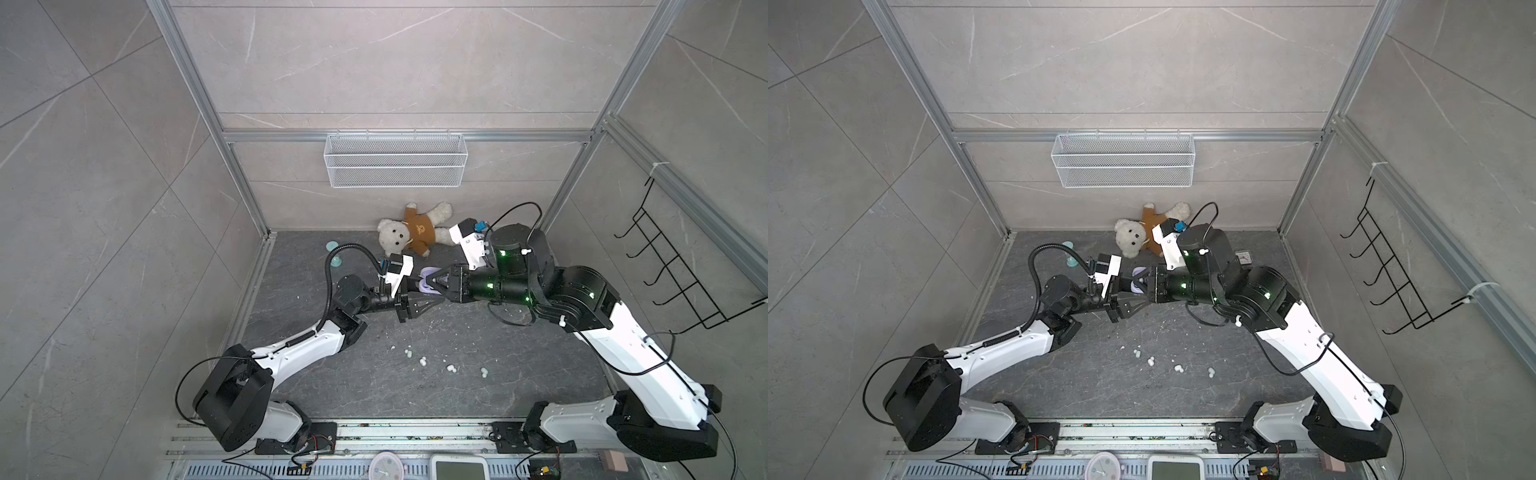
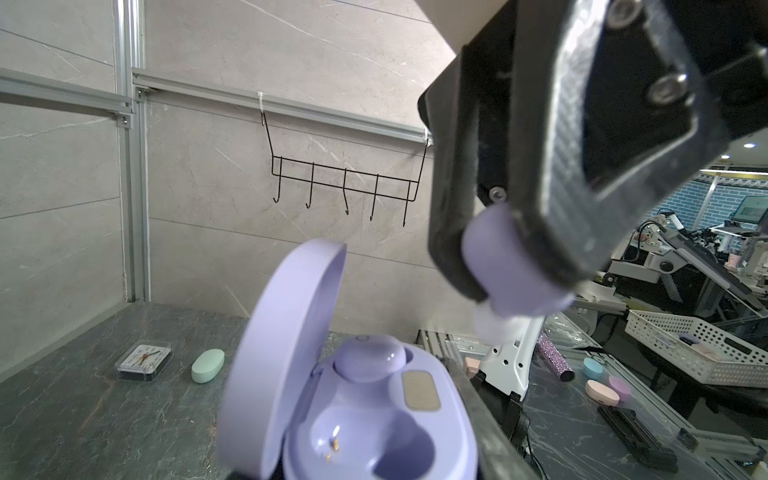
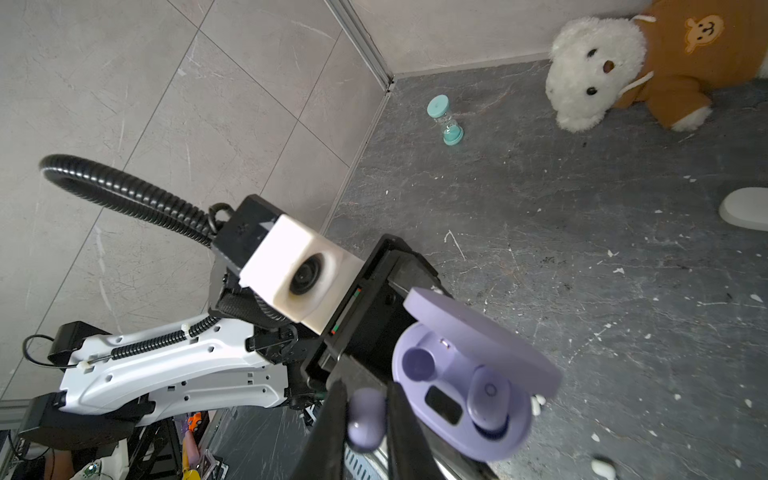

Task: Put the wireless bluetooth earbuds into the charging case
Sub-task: 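Lower the lavender earbud into the empty case slot with the right gripper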

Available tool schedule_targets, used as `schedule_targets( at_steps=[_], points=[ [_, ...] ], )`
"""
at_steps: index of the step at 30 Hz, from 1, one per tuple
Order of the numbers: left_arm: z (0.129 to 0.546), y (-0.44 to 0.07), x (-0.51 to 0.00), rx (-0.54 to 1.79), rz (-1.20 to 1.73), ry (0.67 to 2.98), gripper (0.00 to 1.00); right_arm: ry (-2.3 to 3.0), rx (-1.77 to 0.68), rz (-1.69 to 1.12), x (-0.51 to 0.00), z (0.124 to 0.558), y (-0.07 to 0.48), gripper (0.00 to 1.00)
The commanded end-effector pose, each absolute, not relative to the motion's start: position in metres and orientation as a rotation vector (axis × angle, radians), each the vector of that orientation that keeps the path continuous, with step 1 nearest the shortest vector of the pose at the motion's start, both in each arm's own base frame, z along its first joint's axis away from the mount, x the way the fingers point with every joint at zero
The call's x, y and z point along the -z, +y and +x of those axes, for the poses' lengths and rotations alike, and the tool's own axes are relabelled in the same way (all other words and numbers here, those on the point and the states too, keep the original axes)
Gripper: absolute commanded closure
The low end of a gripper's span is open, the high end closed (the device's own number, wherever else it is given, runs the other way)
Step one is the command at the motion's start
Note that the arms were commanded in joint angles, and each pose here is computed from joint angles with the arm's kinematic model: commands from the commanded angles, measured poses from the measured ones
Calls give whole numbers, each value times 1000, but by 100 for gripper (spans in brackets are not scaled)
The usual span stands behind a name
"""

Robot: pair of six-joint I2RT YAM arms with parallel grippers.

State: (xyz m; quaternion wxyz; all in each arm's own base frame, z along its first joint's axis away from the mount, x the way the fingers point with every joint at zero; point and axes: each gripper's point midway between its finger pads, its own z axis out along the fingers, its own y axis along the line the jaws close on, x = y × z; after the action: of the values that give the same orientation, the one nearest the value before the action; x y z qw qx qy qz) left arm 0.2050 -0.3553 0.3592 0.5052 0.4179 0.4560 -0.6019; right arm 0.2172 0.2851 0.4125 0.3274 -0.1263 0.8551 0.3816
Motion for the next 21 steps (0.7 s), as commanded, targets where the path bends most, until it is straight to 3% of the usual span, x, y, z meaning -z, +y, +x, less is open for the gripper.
schedule_targets(
  at_steps=[1, 21],
  points=[
    [188, -343, -398, 1447, 1020, 941, 87, 2215, -1049, -311, -417, 218, 290, 81],
    [183, -342, -401, 1454, 1021, 931, 87, 2232, -1043, -268, -405, 224, 291, 81]
  ],
)
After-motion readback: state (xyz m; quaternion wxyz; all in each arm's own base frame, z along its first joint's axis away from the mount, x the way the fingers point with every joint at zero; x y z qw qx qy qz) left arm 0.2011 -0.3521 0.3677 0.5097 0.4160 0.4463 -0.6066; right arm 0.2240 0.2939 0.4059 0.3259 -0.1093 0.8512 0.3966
